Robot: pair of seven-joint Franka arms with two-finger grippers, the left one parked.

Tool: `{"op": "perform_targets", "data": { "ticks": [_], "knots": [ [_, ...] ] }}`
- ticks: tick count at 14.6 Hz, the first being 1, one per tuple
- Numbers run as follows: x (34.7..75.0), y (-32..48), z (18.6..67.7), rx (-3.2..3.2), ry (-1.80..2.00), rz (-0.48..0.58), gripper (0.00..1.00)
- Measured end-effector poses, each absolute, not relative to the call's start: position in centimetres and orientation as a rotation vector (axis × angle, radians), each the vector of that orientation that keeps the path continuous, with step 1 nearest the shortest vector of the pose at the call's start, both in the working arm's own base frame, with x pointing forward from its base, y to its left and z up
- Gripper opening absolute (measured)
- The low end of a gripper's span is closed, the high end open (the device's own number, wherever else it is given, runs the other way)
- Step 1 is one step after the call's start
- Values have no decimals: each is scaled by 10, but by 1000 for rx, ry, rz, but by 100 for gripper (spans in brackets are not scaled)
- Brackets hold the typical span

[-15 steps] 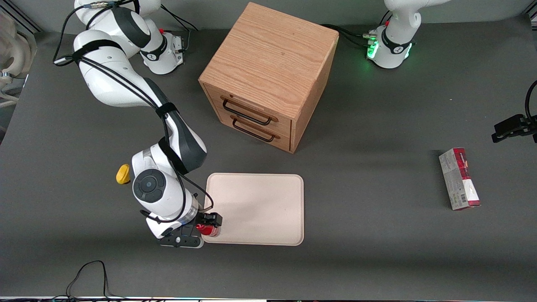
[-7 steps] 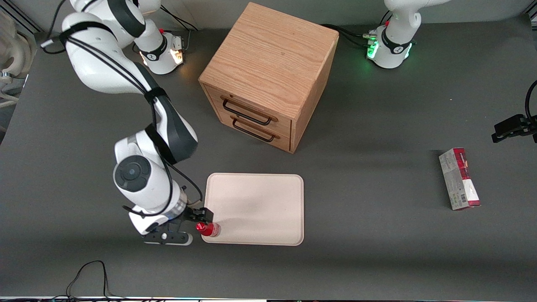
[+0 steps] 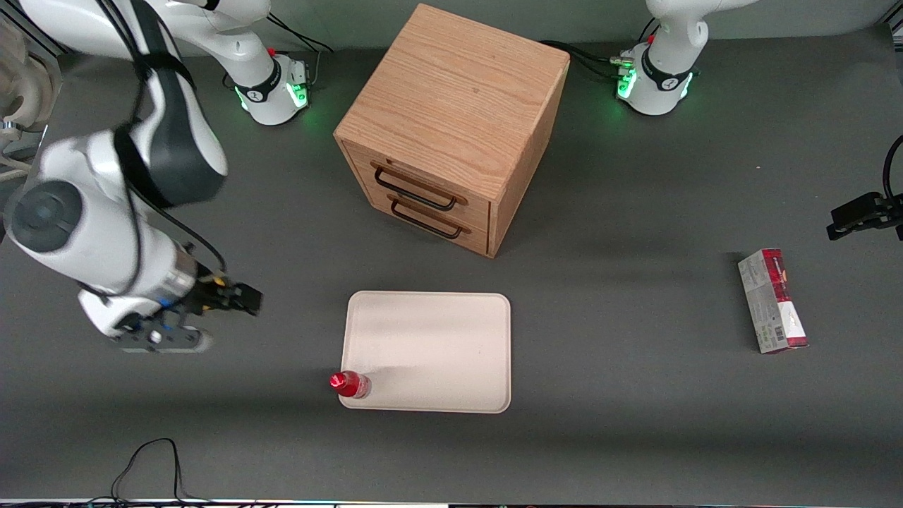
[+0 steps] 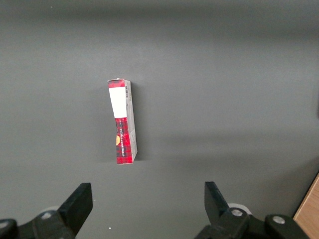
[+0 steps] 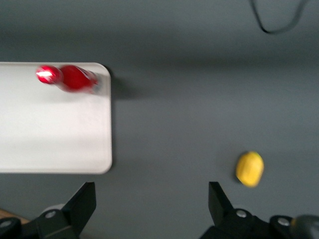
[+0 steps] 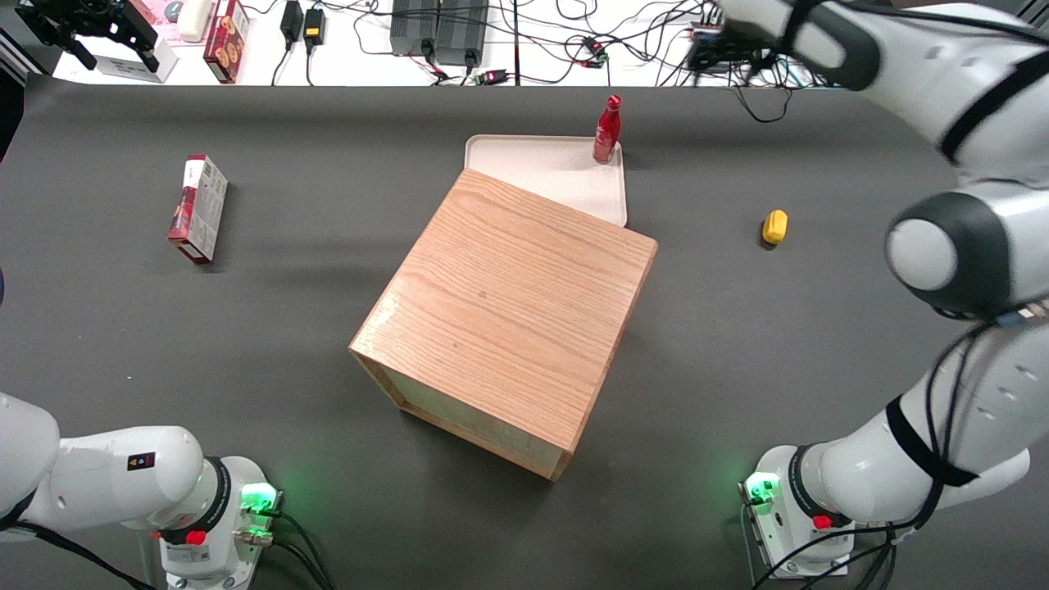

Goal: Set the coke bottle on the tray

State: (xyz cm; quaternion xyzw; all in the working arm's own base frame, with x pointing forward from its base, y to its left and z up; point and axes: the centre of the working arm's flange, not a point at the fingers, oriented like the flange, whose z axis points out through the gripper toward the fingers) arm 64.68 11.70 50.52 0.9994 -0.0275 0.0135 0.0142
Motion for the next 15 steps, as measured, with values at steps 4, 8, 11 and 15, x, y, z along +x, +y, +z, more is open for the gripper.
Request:
{"op": "perform_targets", "data": {
  "ticks": [4,8,11,15],
  "knots": [
    [586,28,549,3123,-166,58,100],
    [533,-8,587,3129,-239,40,100],
    [517,-5,598,3131,-231,8,100],
    [516,-2,594,3130,-223,-7,100]
  ]
}}
